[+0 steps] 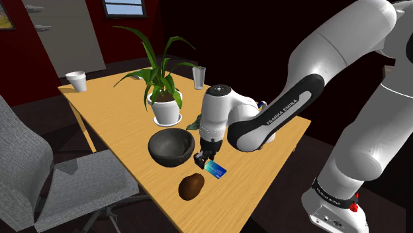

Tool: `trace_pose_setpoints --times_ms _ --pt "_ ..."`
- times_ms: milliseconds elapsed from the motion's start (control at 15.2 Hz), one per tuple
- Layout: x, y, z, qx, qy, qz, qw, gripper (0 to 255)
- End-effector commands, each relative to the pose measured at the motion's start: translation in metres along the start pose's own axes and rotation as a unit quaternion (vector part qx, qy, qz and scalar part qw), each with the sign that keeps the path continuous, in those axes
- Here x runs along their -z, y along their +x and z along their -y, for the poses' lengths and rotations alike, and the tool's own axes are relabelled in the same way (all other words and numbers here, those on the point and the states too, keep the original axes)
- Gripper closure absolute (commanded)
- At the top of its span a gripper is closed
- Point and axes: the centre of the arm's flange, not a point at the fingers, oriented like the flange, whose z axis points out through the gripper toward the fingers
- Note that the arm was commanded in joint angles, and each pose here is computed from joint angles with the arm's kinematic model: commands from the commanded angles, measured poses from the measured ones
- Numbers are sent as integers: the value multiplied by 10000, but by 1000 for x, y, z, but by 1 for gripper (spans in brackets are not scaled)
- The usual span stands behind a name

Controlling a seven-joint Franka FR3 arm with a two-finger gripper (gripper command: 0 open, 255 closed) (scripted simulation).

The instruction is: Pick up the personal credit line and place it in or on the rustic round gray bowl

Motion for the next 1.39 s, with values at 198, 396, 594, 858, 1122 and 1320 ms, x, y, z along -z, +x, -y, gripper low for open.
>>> trace_pose_setpoints --times_ms 198,396,594,858,1122,1320 --pt "25 4 -1 -4 -2 8 10000 255" --pt "40 6 -2 -4 -2 8 10000 255" --pt "56 9 -2 -4 -2 8 10000 255" --pt "77 12 -3 -4 -2 8 10000 255" --pt "98 15 -3 -4 -2 8 10000 255" --pt "113 17 -4 -4 -2 8 10000 255"
